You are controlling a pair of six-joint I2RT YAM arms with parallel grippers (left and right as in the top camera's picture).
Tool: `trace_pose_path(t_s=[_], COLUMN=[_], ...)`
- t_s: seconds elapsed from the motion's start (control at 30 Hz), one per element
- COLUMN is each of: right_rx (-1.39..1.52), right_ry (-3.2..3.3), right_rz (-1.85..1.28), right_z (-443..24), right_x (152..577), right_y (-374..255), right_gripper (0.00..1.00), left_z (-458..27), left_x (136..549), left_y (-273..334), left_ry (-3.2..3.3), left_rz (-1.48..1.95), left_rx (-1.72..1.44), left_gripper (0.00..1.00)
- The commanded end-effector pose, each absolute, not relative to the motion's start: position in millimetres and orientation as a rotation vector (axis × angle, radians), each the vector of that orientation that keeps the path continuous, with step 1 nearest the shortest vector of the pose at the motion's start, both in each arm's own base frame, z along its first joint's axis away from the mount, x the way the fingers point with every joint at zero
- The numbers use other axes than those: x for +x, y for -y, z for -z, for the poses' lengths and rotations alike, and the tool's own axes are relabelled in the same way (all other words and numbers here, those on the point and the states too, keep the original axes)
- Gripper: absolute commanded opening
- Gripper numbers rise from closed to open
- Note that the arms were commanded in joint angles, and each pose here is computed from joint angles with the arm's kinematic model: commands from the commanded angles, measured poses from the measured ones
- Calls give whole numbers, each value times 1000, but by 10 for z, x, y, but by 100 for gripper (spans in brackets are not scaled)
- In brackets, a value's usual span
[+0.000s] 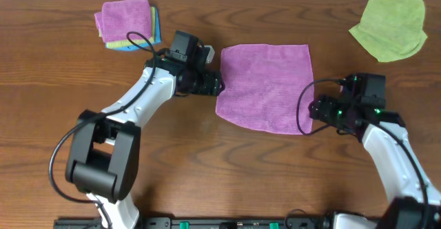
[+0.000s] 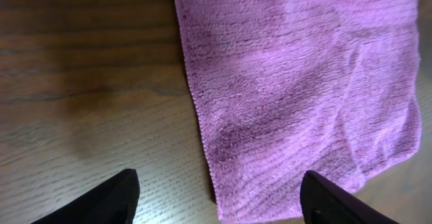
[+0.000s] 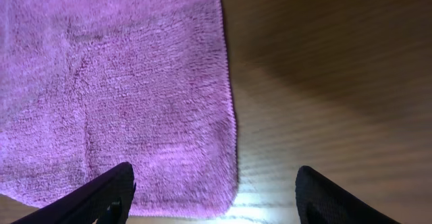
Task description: Fold the cloth
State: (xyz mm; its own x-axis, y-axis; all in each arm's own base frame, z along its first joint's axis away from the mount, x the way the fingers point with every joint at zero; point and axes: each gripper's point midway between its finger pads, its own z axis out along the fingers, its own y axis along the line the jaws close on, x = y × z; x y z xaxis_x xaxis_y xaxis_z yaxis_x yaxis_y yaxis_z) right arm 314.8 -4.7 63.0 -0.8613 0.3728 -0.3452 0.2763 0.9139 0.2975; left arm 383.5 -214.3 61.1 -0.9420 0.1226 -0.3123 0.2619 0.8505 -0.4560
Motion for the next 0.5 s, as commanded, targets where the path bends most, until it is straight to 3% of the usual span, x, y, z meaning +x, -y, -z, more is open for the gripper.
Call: trace_pose_path(t_s=[0.0, 0.13, 0.47], right_rx=[435, 441, 473], right_ry=[-2716, -2746, -2762], right_rz=[-438, -454, -481], right_z=[-496, -386, -187], right_x=[3131, 3124, 3181], right_y=[-76, -94, -34], right_gripper=[77, 77, 75], left_z=[-453, -398, -438], left_x=[3758, 3713, 3779], left_y=[2203, 2257, 2313], left_ry=[-2800, -2816, -2778], left_rz=[806, 865, 901], left_rx=[291, 298, 291], left_gripper=[75, 70, 72])
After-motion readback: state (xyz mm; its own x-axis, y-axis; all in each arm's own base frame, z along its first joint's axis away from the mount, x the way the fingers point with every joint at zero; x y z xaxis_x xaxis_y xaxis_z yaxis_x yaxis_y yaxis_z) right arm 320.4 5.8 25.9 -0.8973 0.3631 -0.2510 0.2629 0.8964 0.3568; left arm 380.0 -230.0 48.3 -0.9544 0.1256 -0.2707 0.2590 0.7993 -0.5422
